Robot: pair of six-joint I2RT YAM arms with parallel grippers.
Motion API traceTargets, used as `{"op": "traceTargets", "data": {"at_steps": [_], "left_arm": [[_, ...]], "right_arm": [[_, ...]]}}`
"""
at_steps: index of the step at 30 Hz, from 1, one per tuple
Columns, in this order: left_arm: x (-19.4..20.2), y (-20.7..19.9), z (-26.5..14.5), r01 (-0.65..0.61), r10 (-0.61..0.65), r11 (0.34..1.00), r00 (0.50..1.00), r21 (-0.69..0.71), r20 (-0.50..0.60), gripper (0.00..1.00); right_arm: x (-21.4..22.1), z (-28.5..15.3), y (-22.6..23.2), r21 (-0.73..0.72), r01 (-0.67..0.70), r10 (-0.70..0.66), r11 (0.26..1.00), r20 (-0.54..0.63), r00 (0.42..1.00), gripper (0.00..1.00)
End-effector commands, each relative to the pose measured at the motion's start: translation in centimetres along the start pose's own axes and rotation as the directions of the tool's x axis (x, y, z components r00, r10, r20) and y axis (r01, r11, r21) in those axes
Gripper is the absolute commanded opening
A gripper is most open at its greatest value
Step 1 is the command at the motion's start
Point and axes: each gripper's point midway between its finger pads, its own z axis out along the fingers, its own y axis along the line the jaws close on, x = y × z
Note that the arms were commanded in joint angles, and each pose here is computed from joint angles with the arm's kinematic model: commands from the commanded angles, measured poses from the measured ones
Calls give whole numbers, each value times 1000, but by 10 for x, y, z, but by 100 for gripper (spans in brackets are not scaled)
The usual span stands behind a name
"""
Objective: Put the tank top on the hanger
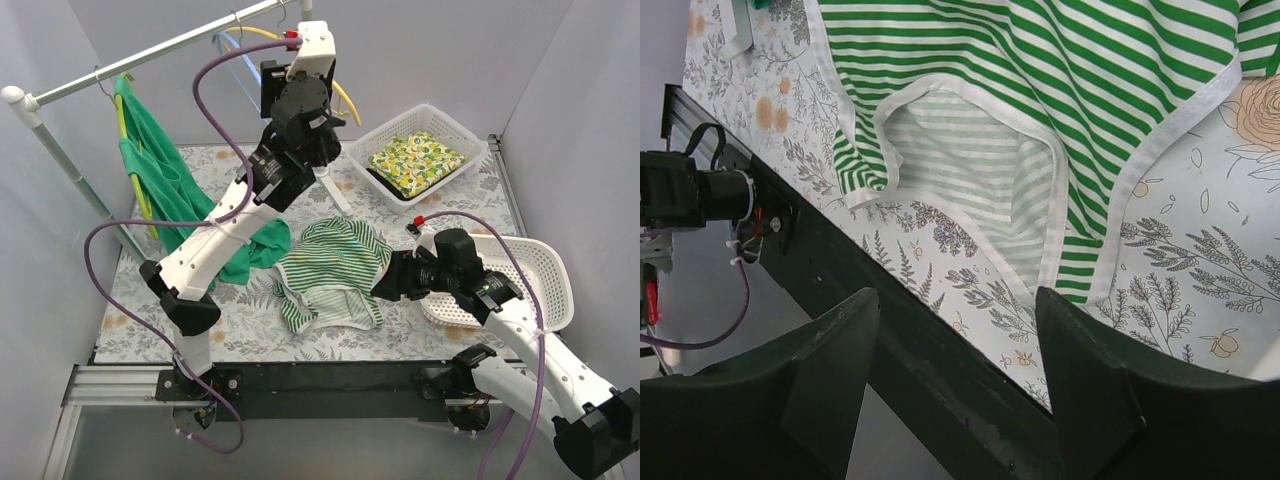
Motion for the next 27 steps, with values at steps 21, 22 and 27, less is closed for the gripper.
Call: {"op": "traceTargets", "data": {"at_steps": [21,22,27], "left_arm": [[48,34,54,163,-135,978,971,132,-199,54],[48,33,55,162,-135,978,972,133,-193,54],[63,29,67,116,-94,988,975,101,-203,54]], "right_arm": [[-7,1,5,-19,15,-15,1000,-6,1000,71],[-6,2,5,-18,15,-16,1000,-8,1000,71],[-7,5,4,-20,19,-20,1000,-17,1000,71]]}}
